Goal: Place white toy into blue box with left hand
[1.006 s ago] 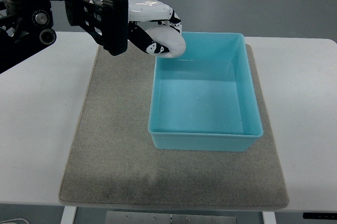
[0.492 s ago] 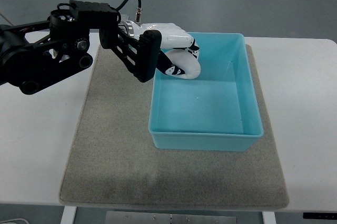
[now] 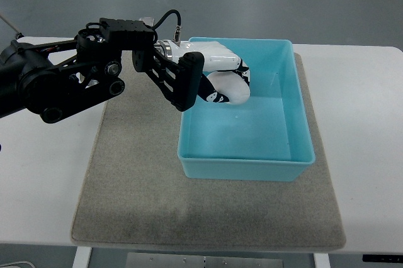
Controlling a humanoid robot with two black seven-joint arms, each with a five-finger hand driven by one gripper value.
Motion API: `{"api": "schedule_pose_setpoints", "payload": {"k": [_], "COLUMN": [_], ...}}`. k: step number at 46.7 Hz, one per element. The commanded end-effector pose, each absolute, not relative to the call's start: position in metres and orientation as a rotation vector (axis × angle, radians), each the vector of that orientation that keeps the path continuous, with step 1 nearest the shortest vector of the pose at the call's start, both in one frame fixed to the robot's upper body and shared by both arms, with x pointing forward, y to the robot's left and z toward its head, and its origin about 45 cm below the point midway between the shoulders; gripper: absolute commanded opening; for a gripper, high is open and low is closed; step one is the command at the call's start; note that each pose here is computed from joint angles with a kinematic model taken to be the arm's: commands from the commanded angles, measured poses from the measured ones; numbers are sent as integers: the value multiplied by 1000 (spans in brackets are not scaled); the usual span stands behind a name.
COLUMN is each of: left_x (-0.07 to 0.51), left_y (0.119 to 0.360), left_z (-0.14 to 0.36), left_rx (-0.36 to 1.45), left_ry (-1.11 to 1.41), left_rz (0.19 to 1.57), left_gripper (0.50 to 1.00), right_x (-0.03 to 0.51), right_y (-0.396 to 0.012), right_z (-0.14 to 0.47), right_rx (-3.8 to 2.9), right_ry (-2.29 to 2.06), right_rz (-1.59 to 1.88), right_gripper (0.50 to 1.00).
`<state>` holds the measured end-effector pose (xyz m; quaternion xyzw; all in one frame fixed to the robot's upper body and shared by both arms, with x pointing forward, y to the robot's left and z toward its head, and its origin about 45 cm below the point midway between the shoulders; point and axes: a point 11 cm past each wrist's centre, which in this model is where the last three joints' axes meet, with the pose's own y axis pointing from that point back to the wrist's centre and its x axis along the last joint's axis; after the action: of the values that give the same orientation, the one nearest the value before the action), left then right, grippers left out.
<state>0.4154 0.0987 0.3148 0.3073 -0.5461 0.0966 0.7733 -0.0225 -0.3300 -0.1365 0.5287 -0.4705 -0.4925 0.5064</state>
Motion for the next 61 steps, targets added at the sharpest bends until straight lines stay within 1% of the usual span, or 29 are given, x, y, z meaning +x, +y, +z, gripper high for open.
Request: {"api": "schedule_pose_setpoints", "payload": {"k": [1, 3, 9, 13, 16, 24, 29, 35, 42, 50, 61], "left_x": [415, 415, 416, 417, 419, 435, 440, 445, 450, 454, 464], "left_y": [99, 100, 103, 105, 108, 129, 141, 157, 181, 207, 254], "left_z": [313, 312, 315, 319, 324, 338, 344, 351, 365, 374, 372], "left_rx": [660, 660, 655, 625, 585, 461, 424, 402, 313, 258, 151], "left_ry": [-1164, -1158, -1145, -1094, -1024, -765, -684, -647, -512, -418, -212], "left_rz": [213, 214, 229, 257, 295, 457, 513, 568, 665, 746, 900], "left_gripper": [975, 992, 996, 996, 996, 999, 999, 999, 999, 999, 999], "right_x": [-23, -23, -23, -23, -23, -23, -23, -22, -23, -23, -23], "right_y": [-330, -330, -330, -330, -330, -330, -330, -330, -330, -330, -330], "right_z": [-137, -137, -137, -137, -137, -137, -137, -137, -137, -137, -137], "right_rx": [1275, 1275, 1275, 1275, 1275, 1275, 1275, 1276, 1275, 1275, 1275], "right_ry": [-1135, -1135, -1135, -1135, -1135, -1135, -1135, -1136, -1135, -1135, -1135], "right_rz": [-1188, -1188, -1188, -1188, -1188, -1188, -1188, -1187, -1188, -1188, -1188], "right_gripper": [936, 936, 936, 936, 936, 936, 936, 936, 936, 936, 936]}}
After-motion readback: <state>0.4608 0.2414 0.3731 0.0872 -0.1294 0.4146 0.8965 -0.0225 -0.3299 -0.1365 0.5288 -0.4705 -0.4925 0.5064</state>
